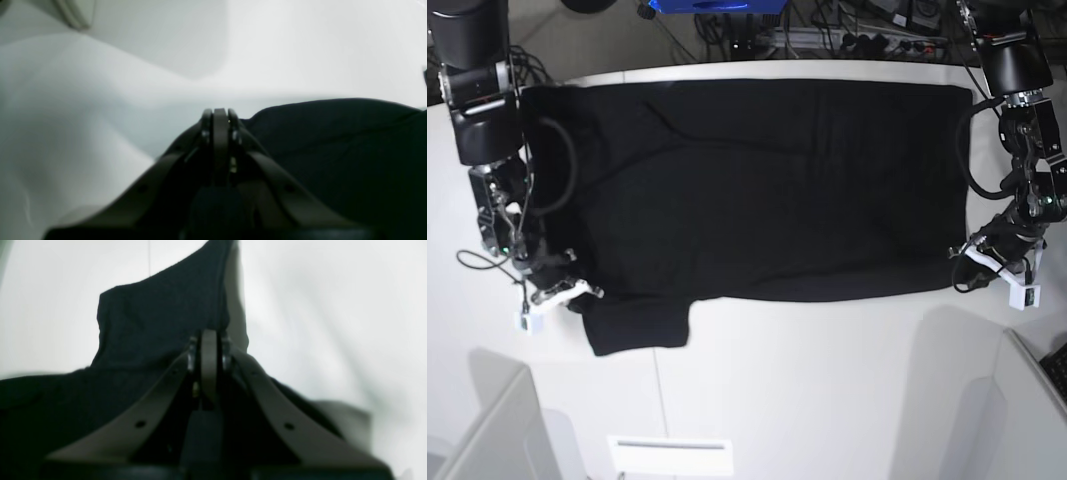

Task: Fold the T-shirt properly
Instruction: 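Lift the hem with both grippers and fold it over toward the collar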

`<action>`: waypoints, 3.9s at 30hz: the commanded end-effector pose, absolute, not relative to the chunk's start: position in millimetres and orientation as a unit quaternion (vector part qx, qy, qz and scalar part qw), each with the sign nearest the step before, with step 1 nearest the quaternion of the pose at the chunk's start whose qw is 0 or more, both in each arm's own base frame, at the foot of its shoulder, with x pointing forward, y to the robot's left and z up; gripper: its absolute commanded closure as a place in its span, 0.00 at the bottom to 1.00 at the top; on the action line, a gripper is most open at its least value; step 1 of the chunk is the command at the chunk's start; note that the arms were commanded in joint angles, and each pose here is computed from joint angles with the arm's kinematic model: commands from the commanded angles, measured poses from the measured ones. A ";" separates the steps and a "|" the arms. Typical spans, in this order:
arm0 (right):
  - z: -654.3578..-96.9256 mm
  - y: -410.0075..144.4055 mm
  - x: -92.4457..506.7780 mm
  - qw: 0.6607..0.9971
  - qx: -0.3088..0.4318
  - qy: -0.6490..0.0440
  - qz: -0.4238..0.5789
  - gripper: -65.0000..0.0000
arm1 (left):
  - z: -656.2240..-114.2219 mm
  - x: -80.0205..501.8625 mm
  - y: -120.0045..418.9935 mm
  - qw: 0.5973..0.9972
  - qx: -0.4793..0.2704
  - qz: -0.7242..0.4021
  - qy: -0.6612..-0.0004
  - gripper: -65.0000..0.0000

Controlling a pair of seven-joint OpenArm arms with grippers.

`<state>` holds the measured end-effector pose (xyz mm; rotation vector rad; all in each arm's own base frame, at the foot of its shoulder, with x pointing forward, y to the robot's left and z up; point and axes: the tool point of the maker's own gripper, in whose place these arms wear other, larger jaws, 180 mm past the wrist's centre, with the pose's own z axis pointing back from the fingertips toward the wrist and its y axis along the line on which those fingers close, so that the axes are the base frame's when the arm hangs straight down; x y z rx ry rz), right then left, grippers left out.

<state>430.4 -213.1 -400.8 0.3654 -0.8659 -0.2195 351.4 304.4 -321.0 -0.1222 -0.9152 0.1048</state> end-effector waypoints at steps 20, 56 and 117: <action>-368.6 -211.6 419.9 0.868 0.191 -0.451 -0.081 1.00 | -303.8 320.8 301.5 0.880 -0.088 0.057 -0.464 1.00; -353.6 -254.6 338.0 0.884 0.202 -0.395 -0.147 1.00 | -290.8 278.2 303.7 0.885 -0.063 0.033 -0.461 1.00; -343.8 -254.2 197.7 0.908 0.192 -0.304 -0.213 1.00 | -308.6 219.7 302.9 0.913 -0.040 0.016 -0.406 1.00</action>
